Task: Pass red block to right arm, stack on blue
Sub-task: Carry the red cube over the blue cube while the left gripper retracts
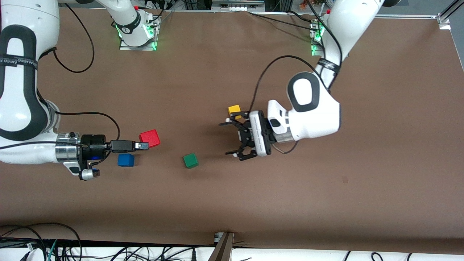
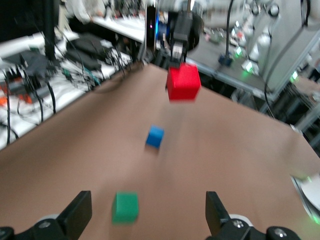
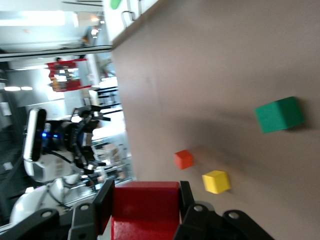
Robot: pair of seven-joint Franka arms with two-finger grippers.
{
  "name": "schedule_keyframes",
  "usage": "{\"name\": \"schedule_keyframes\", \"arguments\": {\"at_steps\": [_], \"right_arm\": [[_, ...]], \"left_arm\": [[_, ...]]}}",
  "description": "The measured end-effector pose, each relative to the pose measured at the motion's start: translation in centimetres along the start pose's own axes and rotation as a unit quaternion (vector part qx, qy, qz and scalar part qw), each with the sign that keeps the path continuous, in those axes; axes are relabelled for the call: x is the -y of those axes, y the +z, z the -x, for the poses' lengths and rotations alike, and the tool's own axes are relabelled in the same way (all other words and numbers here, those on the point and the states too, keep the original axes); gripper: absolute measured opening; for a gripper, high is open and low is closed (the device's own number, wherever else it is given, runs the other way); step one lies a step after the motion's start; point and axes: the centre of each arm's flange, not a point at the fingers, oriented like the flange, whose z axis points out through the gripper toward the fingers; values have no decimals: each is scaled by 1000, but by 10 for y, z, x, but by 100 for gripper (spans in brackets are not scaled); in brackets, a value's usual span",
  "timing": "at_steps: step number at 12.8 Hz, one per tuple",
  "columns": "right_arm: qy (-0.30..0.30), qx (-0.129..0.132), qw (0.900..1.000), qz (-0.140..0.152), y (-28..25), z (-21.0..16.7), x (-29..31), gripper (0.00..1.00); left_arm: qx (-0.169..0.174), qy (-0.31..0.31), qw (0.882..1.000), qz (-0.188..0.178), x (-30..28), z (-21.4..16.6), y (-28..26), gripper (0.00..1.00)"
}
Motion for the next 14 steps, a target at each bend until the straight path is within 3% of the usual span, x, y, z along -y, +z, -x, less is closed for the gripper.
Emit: {"name": "schedule_keyframes", "arguments": {"at_steps": [3,6,8,10,14], "right_arm": [[-38,-22,991,130,-22,9,20,57],[-56,-33,973,221,-29,12,19,57],[-59,-54,960,268,-34,12,4,57],[-64,-69,949,301,-35,17,-6,57],[-77,-118,920,365,-27,29,-41,57]], "left_arm": [[76,-5,997,29,26,41,-51,100],[170,-19,985,37,54,85,-111,100],[231,-43,972,27,65,106,-147,100],[292,-80,953,-3,67,112,-181,100],[417,-103,896,-107,66,101,-270,100]]}}
